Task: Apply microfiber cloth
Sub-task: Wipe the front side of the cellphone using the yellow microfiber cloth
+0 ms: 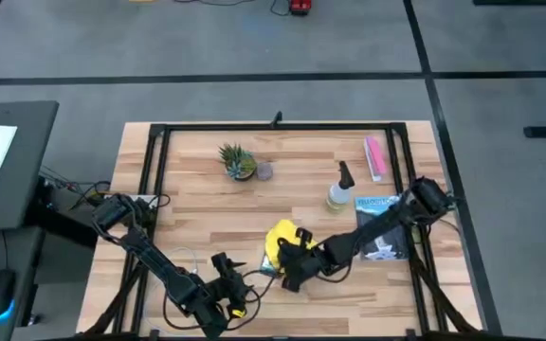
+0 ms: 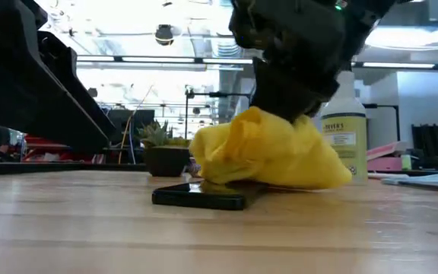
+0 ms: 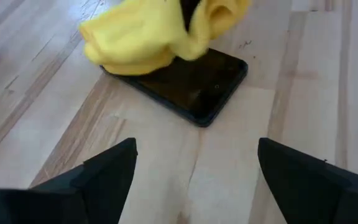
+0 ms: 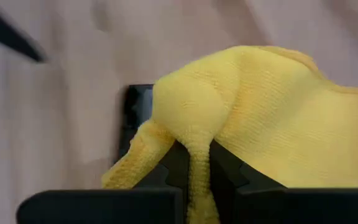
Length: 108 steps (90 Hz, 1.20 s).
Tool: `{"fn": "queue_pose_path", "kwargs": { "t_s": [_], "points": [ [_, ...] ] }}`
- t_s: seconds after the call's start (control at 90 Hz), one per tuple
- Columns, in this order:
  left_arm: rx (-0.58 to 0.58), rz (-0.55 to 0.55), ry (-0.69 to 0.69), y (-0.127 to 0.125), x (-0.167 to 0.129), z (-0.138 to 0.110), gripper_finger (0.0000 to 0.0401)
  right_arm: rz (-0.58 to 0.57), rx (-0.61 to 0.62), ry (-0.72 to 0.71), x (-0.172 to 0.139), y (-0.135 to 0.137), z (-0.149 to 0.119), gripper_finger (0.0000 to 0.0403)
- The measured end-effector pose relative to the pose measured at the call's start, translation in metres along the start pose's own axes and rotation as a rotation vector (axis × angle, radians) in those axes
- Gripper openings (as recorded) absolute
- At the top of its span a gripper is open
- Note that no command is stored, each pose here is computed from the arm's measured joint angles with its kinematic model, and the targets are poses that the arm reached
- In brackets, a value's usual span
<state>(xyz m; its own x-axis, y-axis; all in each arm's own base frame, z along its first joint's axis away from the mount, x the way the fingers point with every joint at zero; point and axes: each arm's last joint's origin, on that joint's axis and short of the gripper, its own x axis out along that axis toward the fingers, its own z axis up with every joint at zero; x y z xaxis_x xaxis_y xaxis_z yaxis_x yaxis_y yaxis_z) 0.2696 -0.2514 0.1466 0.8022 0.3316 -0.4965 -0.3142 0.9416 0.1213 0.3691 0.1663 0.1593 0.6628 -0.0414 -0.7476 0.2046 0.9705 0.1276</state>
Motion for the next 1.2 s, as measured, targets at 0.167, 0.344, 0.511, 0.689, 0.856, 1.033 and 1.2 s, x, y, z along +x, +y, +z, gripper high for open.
{"fn": "queue_pose_path", "kwargs": {
  "t_s": [0.167, 0.344, 0.511, 0.689, 0.856, 1.033, 1.2],
  "points": [
    [-0.001, 0.000, 0.000, 0.000, 0.000, 0.000, 0.0313, 0.257, -0.070, -0.009, -0.004, 0.023, 0.000, 0.0016],
    [-0.003, 0.000, 0.000, 0.000, 0.000, 0.000, 0.0313, 0.173, -0.077, 0.005, -0.005, 0.022, -0.006, 0.0016],
    [-0.006, 0.000, 0.000, 0.000, 0.000, 0.000, 0.0313, -0.134, -0.023, -0.035, -0.006, 0.001, -0.006, 0.0016],
    [-0.047, -0.010, -0.008, -0.003, -0.005, -0.002, 0.0313, -0.151, -0.044, -0.181, -0.068, 0.017, 0.006, 0.0016],
    [-0.115, 0.004, -0.063, -0.007, -0.018, -0.007, 0.0313, -0.189, -0.098, -0.124, -0.105, 0.023, -0.025, 0.0016],
    [-0.193, 0.005, -0.126, -0.007, -0.042, -0.006, 0.0313, -0.160, -0.058, -0.035, -0.126, 0.022, -0.080, 0.0016],
    [-0.243, -0.006, -0.174, -0.002, -0.061, 0.005, 0.0313, -0.133, -0.006, -0.011, -0.127, 0.022, -0.123, 0.0023]
  ]
}}
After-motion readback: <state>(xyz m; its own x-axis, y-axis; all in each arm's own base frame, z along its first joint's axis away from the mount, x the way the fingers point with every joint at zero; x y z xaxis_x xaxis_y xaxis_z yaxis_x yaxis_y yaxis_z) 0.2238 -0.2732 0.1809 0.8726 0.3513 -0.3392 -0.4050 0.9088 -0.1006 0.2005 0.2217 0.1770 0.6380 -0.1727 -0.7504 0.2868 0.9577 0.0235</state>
